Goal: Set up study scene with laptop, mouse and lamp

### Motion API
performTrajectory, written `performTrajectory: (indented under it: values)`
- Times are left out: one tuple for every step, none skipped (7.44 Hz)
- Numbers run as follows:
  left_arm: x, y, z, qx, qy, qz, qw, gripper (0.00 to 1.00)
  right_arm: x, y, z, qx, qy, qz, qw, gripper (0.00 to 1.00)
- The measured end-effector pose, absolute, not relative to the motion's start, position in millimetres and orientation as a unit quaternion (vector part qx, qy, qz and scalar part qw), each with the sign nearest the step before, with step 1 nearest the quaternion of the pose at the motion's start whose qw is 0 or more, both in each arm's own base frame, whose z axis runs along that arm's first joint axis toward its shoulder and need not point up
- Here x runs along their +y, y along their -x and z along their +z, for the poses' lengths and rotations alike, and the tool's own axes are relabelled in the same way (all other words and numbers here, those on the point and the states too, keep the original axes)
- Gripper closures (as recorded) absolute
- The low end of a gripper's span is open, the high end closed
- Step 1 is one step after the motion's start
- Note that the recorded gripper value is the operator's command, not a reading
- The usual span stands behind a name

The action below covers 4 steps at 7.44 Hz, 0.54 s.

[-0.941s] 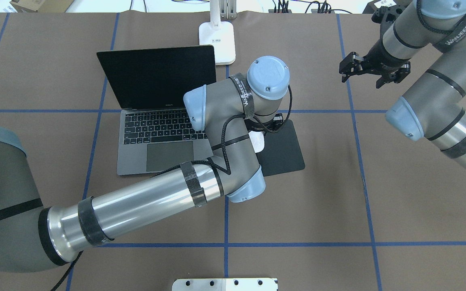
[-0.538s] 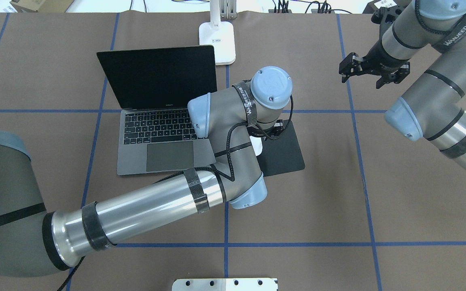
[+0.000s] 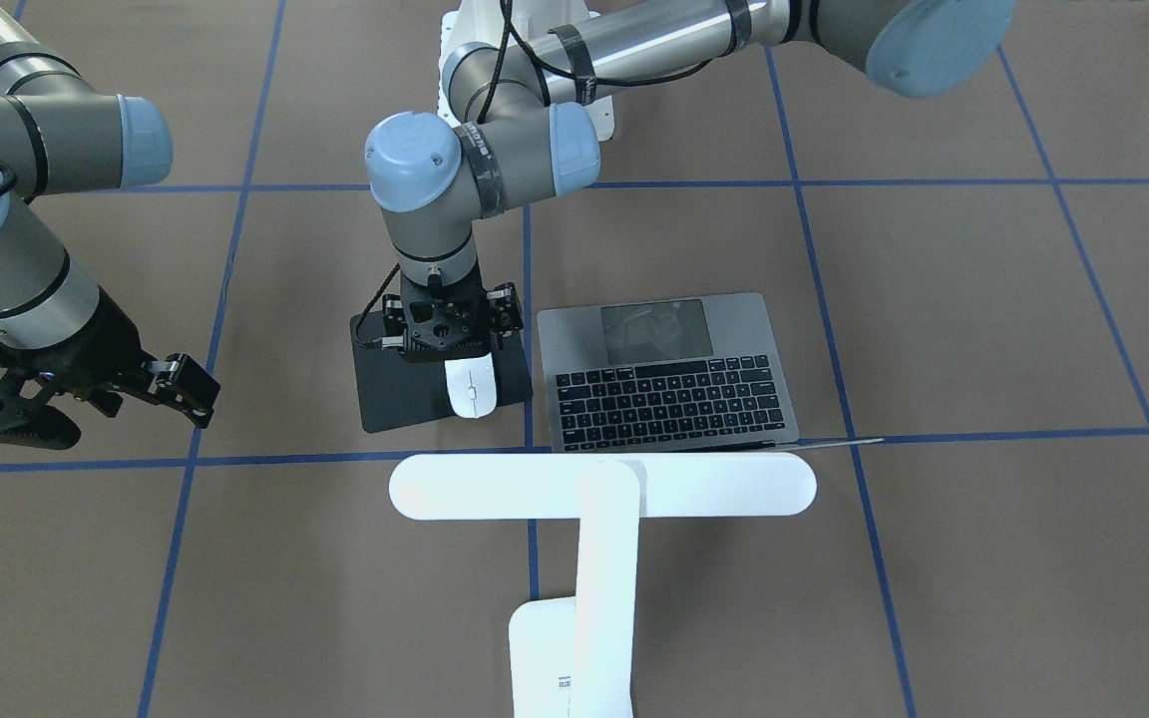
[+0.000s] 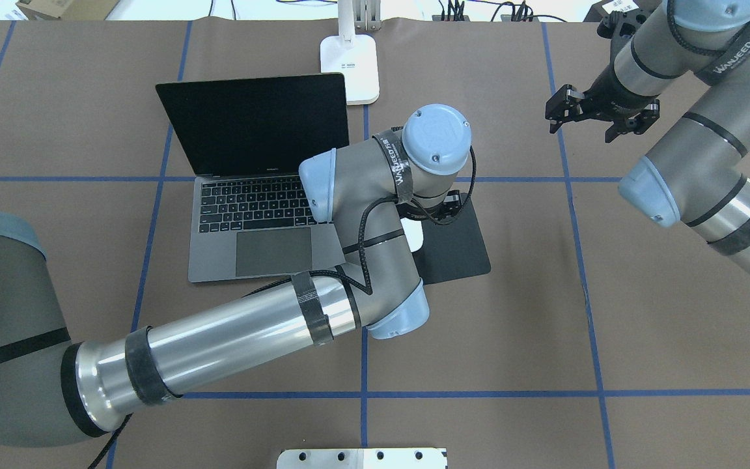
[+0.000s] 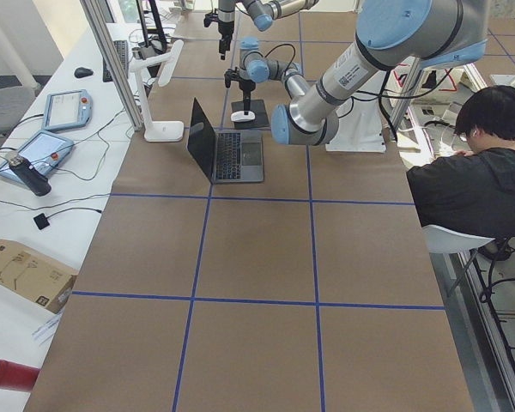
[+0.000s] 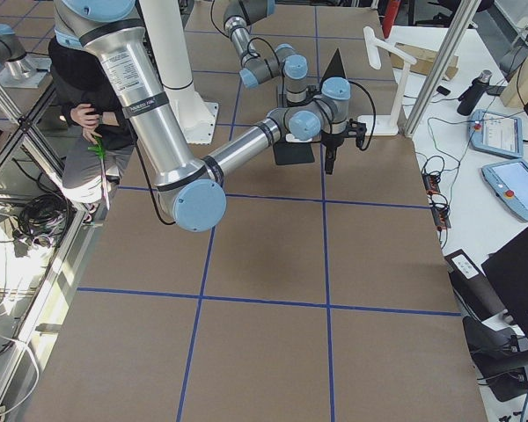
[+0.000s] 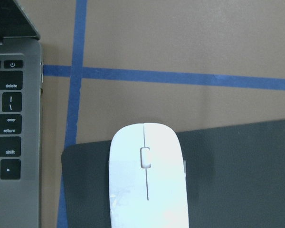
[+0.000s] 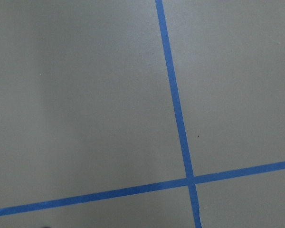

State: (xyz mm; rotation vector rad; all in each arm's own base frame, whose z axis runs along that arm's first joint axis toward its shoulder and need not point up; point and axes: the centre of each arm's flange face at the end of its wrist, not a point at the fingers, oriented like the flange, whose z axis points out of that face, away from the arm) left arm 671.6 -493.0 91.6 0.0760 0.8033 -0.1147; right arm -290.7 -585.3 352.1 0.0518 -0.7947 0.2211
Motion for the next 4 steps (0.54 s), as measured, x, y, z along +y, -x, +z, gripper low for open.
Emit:
performTrajectory:
  values:
    - [-495, -640, 101, 0.398, -0.044, -0.052, 0.915, 0.01, -587, 283, 358, -0.385, -0.021, 0.113, 0.916, 0.01]
    - [-491, -592, 119, 0.401, -0.052, -0.036, 0.914, 0.01, -589, 267, 369, -0.383, -0.016, 0.119, 0.916, 0.01]
    - [-486, -537, 139, 0.400, -0.064, -0.015, 0.914, 0.01, -591, 246, 381, -0.387, -0.009, 0.118, 0.914, 0.01]
    - [-489, -477, 168, 0.396, -0.080, 0.006, 0.915, 0.01, -591, 216, 399, -0.400, 0.004, 0.112, 0.910, 0.01]
